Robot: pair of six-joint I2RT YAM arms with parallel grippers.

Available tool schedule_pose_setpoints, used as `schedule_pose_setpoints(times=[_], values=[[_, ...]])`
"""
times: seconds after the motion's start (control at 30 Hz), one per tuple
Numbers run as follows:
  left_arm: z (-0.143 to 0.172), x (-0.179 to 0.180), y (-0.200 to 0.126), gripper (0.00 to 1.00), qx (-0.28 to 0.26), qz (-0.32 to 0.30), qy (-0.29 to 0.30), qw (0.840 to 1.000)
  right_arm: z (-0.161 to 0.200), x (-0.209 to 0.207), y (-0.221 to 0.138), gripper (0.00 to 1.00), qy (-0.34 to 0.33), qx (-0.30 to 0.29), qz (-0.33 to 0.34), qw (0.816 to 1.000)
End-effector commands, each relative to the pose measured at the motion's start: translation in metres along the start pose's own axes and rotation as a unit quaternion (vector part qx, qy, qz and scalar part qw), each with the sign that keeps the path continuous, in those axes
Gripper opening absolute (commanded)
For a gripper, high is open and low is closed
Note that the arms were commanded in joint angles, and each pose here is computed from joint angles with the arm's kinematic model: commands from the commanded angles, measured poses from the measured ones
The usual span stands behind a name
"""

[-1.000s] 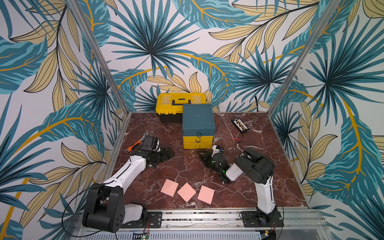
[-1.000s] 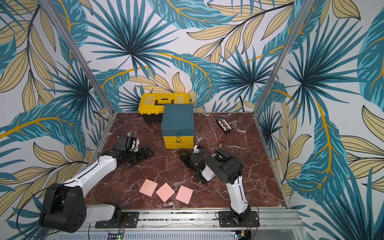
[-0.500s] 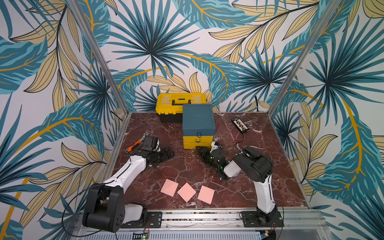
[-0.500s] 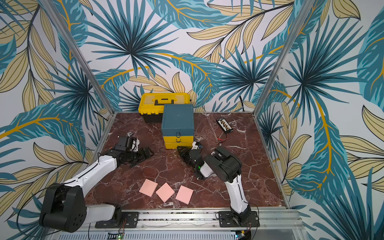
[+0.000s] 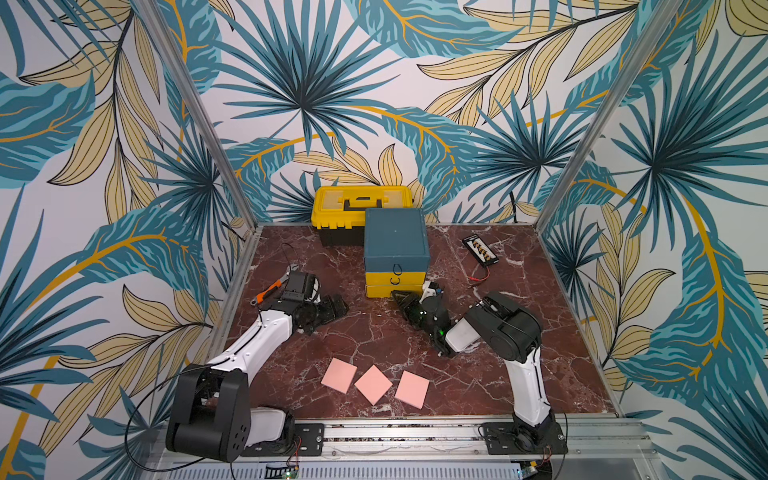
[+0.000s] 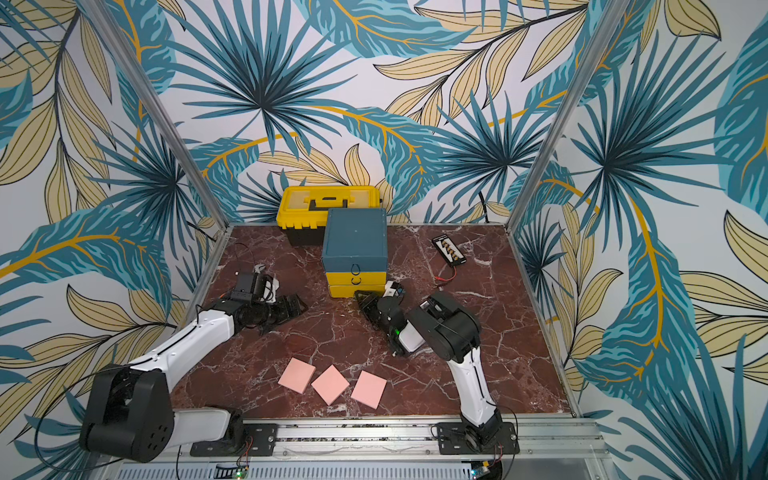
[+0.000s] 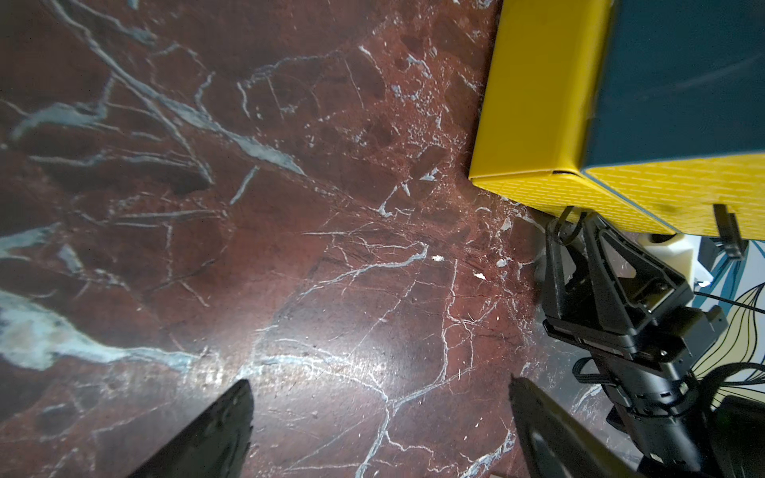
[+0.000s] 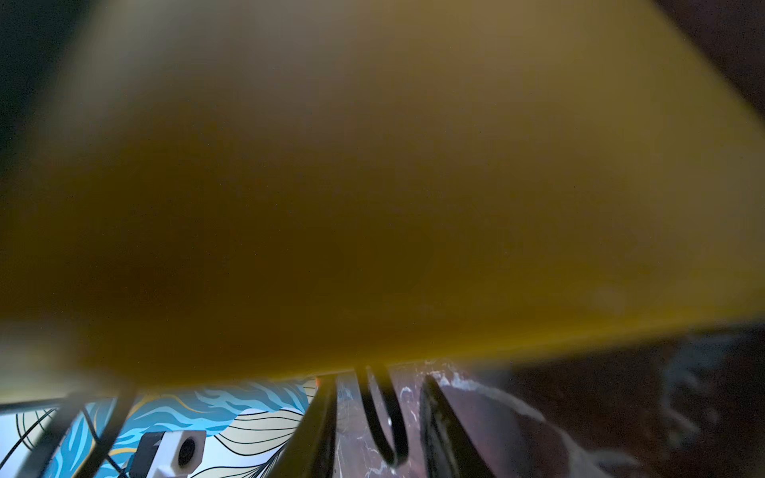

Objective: Please put the sticky notes in the drawer by color
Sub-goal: Open the drawer in the storage box.

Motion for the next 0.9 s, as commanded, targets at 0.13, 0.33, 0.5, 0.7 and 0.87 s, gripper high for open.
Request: schedule_pose_setpoints(times=[0.13, 0.33, 0.5, 0.7, 0.87], values=[[-0.005, 0.001, 0.000, 0.98, -0.010, 0.005, 0.006, 1.000, 0.005, 0.003, 0.007, 0.25, 0.002, 0.014, -0.013, 1.000], [-0.006, 0.001, 0.000, 0.98, -0.010, 0.006, 0.006, 1.000, 0.005, 0.004, 0.005, 0.13, 0.000, 0.013, -0.014, 1.000], [-0.005, 0.001, 0.000, 0.98, -0.010, 0.005, 0.006, 1.000, 0.005, 0.004, 0.003, 0.05, 0.002, 0.014, -0.016, 1.000], [-0.005, 0.000, -0.004, 0.98, -0.012, 0.005, 0.005, 1.000, 0.006, 0.007, -0.007, 0.02, 0.003, 0.015, -0.021, 1.000], [-0.003, -0.001, -0.010, 0.98, -0.018, 0.007, 0.005, 1.000, 0.010, 0.005, -0.018, 0.01, 0.002, 0.017, -0.023, 1.000]])
Point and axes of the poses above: each gripper's point midway between its finger pads, its own y axis out along the fingers, its own x axis along the line the jaws close on, z = x × y, the point moved 5 cm from there along -y, back along the fingers, and after that the axes turned 15 degrees about y, right-handed, at the moved point
